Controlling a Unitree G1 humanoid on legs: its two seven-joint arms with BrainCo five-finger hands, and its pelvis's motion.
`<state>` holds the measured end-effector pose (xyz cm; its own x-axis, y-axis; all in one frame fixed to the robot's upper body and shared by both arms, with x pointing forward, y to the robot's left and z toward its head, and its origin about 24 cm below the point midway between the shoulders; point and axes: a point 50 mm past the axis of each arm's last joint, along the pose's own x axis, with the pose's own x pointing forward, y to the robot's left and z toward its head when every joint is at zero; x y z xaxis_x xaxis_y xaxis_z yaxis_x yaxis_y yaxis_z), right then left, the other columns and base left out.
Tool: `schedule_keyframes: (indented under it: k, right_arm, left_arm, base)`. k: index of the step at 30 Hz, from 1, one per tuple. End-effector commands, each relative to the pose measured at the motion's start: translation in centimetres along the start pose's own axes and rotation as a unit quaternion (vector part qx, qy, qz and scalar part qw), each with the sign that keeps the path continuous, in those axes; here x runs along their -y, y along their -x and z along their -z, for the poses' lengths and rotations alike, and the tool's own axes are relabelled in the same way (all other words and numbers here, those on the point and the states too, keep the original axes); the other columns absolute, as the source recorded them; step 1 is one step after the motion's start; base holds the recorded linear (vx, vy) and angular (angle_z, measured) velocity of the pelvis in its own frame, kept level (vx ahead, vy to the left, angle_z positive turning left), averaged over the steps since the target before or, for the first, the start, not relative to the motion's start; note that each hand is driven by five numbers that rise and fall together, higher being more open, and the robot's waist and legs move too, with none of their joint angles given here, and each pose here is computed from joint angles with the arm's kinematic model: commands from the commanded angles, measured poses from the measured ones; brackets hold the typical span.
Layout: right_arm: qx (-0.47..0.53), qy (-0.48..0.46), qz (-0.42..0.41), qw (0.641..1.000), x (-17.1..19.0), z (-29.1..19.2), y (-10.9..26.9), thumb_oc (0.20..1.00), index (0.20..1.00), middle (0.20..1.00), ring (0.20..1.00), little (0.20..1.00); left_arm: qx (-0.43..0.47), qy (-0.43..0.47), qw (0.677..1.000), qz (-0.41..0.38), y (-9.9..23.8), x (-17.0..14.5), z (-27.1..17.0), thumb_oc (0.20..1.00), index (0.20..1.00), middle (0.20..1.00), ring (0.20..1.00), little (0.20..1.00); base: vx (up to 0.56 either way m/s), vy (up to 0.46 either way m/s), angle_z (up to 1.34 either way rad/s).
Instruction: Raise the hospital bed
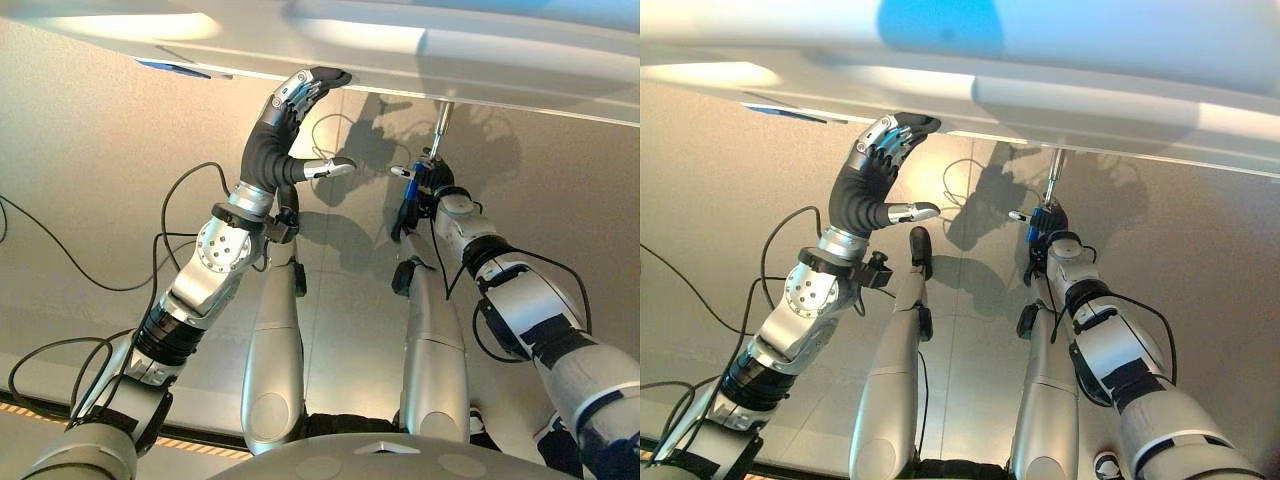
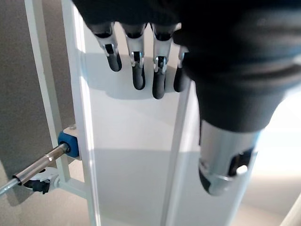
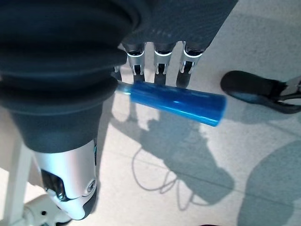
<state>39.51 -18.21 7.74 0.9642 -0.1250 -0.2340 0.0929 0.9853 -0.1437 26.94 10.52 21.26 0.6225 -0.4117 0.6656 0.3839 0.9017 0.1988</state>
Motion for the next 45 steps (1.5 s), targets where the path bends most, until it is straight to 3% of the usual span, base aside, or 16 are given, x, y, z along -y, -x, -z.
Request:
schedule_keyframes:
  k: [1,14,15,16,17,37,45]
  right_arm:
    - [-0.022,0.016,-0.006,1.000,-0.3,1.5,0.3,1.000,1.000,1.000,1.000,1.000]
    - [0.004,-0.018,-0.017,1.000,-1.3,0.2,0.2,1.000,1.000,1.000,1.000,1.000]
    - [0.005,-0.018,-0.017,1.000,-1.4,0.1,0.2,0.906,0.906,0.906,0.906,0.906]
    - [0.008,-0.019,-0.017,1.000,-1.4,-0.1,0.2,0.410,0.410,0.410,0.410,0.410]
    - [0.009,-0.020,-0.017,1.000,-1.4,-0.2,0.1,0.200,0.200,0.200,0.200,0.200]
    - [0.045,-0.031,-0.001,0.999,-0.8,-2.5,-0.1,0.200,0.200,0.200,0.200,0.200]
    - [0.088,0.035,-0.053,0.994,-4.0,-4.2,0.3,0.200,0.200,0.200,0.200,0.200]
  left_arm:
    - [0.125,0.044,0.991,0.014,-0.4,1.2,-4.7,1.000,1.000,1.000,1.000,1.000]
    - [0.126,0.047,0.991,-0.001,0.0,0.7,-4.9,1.000,1.000,1.000,1.000,1.000]
    - [0.125,0.049,0.991,-0.001,0.0,0.8,-4.8,1.000,1.000,1.000,1.000,1.000]
    - [0.125,0.050,0.991,-0.002,0.1,0.8,-4.8,1.000,1.000,1.000,1.000,1.000]
    - [0.125,0.050,0.991,-0.001,0.0,0.8,-4.8,1.000,1.000,1.000,1.000,1.000]
    - [0.124,0.054,0.991,0.003,0.3,1.0,-5.0,1.000,1.000,1.000,1.000,1.000]
    - [0.131,0.062,0.989,0.005,0.3,1.0,-5.3,1.000,1.000,1.000,1.000,1.000]
  base:
    - [0.00,0.000,0.00]
    - [0.00,0.000,0.00]
    - [0.00,0.000,0.00]
    - [0.00,0.000,0.00]
    - [0.00,0.000,0.00]
    - [0.00,0.000,0.00]
    - [0.00,0.000,0.00]
